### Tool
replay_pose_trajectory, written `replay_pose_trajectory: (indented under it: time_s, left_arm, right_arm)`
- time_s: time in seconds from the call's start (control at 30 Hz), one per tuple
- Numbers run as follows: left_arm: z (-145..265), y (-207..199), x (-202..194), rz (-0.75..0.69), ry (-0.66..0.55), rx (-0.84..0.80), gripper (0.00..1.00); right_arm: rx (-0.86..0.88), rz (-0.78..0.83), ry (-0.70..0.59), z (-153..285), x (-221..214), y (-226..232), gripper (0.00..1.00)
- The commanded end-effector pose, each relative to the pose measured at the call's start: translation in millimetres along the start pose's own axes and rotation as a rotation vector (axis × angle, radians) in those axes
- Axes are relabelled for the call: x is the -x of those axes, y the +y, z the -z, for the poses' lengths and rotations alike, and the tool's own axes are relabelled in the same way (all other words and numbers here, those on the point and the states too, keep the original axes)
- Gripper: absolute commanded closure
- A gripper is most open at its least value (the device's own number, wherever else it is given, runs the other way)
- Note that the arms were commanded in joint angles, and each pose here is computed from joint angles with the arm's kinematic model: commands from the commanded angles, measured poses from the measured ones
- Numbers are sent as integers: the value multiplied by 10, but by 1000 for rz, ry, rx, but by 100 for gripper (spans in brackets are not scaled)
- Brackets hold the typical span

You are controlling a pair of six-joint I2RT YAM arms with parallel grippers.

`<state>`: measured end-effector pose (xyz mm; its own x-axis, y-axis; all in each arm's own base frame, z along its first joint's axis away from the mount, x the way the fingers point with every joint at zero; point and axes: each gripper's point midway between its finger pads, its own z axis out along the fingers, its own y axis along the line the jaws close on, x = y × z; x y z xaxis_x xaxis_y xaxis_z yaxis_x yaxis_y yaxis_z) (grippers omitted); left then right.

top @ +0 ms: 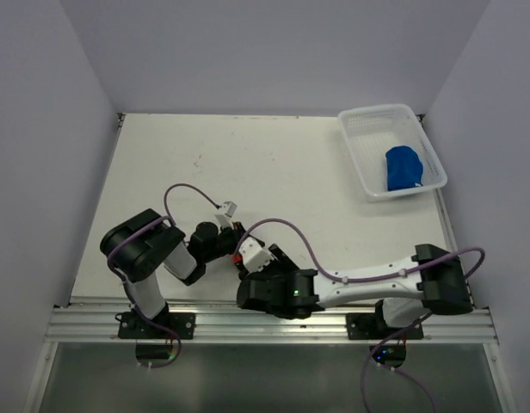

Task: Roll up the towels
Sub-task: Roll the towel

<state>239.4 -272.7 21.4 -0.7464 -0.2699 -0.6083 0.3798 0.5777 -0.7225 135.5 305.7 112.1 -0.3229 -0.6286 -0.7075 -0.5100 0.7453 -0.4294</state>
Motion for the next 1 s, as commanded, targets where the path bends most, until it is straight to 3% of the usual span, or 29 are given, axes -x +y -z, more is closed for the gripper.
replay_pose_trajectory:
  time_s: [0.0,0.1,0.23,0.5,0.63,0.97]
  left_arm:
    - [132,433,-356,17,91,168,73]
    - [149,424,-342,12,81,165,73]
    - [196,374,-282,-5,41,143,73]
    - [208,306,-229,-24,15,110,73]
    - [219,311,-226,-28,14,113,72]
    - [232,291,-199,-37,5,111,72]
  right_arm:
    - [194,-210,-55,172,201,64,31]
    - [296,-368,-34,119,130,-22,37]
    - [433,-703,-4,-191,54,-391,49]
    - [669,-950,122,-602,-3,-223,45]
    - [780,-996,153,-704,38,-36,44]
    - [856,-1038,250,-813,-125,243,44]
